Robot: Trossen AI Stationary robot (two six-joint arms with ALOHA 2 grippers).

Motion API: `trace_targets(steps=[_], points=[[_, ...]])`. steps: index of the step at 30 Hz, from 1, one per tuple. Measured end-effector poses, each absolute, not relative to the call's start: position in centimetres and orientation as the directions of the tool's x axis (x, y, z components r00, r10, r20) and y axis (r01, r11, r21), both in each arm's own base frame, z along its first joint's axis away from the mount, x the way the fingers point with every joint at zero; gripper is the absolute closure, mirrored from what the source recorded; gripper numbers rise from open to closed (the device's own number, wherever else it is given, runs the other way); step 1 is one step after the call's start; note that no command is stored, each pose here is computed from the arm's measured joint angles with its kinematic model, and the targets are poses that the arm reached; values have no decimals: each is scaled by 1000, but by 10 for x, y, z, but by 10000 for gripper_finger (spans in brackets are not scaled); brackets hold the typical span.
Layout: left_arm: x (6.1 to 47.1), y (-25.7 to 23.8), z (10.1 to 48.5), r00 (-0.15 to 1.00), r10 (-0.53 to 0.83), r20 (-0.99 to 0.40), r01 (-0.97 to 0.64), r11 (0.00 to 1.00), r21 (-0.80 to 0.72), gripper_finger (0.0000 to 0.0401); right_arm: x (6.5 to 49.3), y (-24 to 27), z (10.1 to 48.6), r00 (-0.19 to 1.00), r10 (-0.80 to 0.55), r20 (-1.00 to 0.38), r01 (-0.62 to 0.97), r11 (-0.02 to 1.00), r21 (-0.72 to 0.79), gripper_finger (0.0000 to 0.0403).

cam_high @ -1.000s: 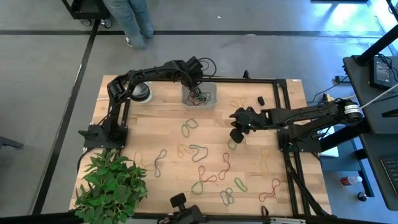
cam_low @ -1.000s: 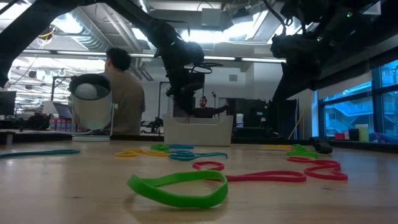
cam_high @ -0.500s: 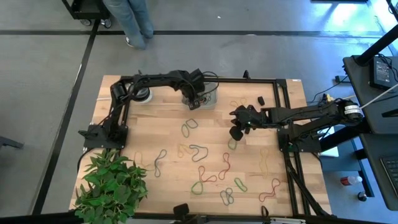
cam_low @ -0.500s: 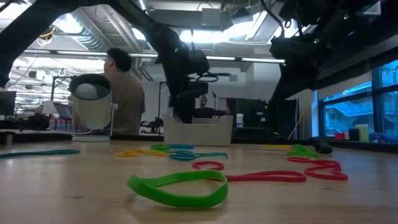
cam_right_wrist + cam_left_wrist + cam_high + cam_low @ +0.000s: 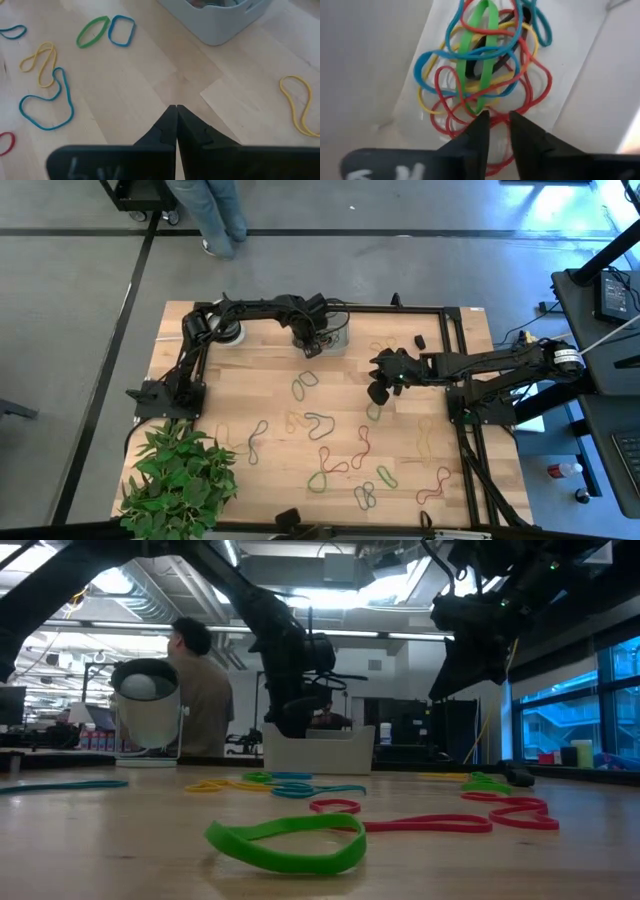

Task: Pick and place rubber bands into bin
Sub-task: Put the red rubber band into the white bin, then put the blue rubber band into the white bin

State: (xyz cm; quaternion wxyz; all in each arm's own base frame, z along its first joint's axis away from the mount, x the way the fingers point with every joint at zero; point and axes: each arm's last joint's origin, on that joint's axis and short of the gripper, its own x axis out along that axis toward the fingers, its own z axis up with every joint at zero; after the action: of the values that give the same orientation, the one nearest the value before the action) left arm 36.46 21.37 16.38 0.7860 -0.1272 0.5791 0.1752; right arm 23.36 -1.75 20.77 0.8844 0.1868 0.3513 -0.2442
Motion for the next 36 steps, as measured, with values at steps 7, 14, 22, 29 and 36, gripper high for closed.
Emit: trace_targets(steps=[7,14,22,29,36], points=[[362,212,177,218,103,-970,-430,903,-1,263,234,-18,208,634,-299,-713,562,812,159,394],[363,208,217,240,111,-964,-513,858,-29,245,232,-17,207,622,-298,-724,563,813,149,394],[361,180,264,310,148,-939,-598,798,-72,269,230,-15,204,614,-205,-762,517,834,192,394],[357,138,300,360,199,-911,-617,784,-72,364,227,-3,201,588,-96,-803,449,864,226,394],[347,84,290,364,145,-920,-594,797,-109,399,222,29,199,571,-102,-814,405,898,172,398]])
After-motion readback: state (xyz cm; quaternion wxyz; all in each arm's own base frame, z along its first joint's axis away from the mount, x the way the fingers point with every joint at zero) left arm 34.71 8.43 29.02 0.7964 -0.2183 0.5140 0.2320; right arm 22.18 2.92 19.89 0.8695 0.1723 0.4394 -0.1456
